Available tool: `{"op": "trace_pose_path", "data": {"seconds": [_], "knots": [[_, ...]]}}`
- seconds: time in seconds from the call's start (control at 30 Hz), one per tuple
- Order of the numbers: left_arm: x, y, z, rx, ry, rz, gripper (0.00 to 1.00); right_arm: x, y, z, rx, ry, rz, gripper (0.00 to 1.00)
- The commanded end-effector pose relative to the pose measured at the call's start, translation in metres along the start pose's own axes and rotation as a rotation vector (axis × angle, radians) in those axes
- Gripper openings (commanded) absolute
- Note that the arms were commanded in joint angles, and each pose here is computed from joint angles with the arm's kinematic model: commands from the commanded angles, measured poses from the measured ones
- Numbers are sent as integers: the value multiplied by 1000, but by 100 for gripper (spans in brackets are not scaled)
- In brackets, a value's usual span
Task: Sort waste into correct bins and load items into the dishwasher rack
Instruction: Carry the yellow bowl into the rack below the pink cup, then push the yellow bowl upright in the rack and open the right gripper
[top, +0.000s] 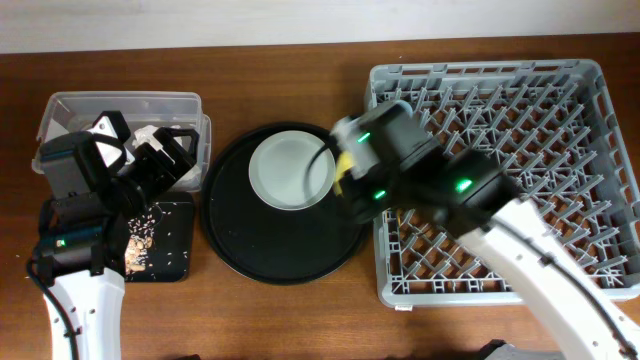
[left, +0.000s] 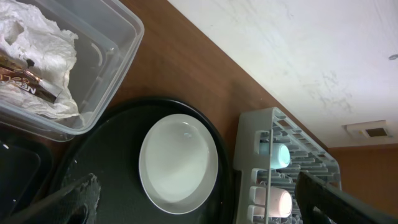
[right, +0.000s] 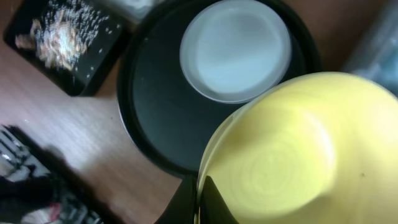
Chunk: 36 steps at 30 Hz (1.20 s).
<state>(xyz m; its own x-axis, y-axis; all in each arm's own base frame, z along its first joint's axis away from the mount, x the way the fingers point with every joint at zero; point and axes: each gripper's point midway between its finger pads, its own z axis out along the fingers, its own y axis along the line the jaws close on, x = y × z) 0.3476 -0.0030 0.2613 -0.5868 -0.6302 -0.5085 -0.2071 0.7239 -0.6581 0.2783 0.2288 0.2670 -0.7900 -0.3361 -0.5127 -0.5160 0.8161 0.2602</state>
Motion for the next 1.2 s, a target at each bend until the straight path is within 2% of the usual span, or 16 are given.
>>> {"op": "trace_pose_path", "data": {"seconds": [0.0, 0.13, 0.2, 0.33, 0.43, 0.57, 0.93, 1.17], "knots": [[-5, -4, -4, 5, -20, 31, 99, -6, -9, -22, -262, -27, 94, 4], [-6, -4, -4, 4, -20, 31, 99, -6, -31, -44, -546, -112, 164, 4], [-6, -4, -4, 4, -20, 31, 99, 0, -49, -57, -715, -201, 219, 4], [-5, -4, -4, 4, -20, 31, 99, 17, -76, -71, -919, -416, 260, 4], [-5, -4, -4, 4, -19, 31, 99, 43, -102, -49, -887, -444, 349, 4], [-5, -4, -4, 5, -19, 31, 99, 61, -107, -30, -887, -443, 363, 4], [-5, -4, -4, 4, -19, 30, 99, 92, -101, -6, -903, -413, 421, 4], [-5, -3, -4, 2, -16, 29, 99, 93, -100, -6, -910, -401, 447, 4]]}}
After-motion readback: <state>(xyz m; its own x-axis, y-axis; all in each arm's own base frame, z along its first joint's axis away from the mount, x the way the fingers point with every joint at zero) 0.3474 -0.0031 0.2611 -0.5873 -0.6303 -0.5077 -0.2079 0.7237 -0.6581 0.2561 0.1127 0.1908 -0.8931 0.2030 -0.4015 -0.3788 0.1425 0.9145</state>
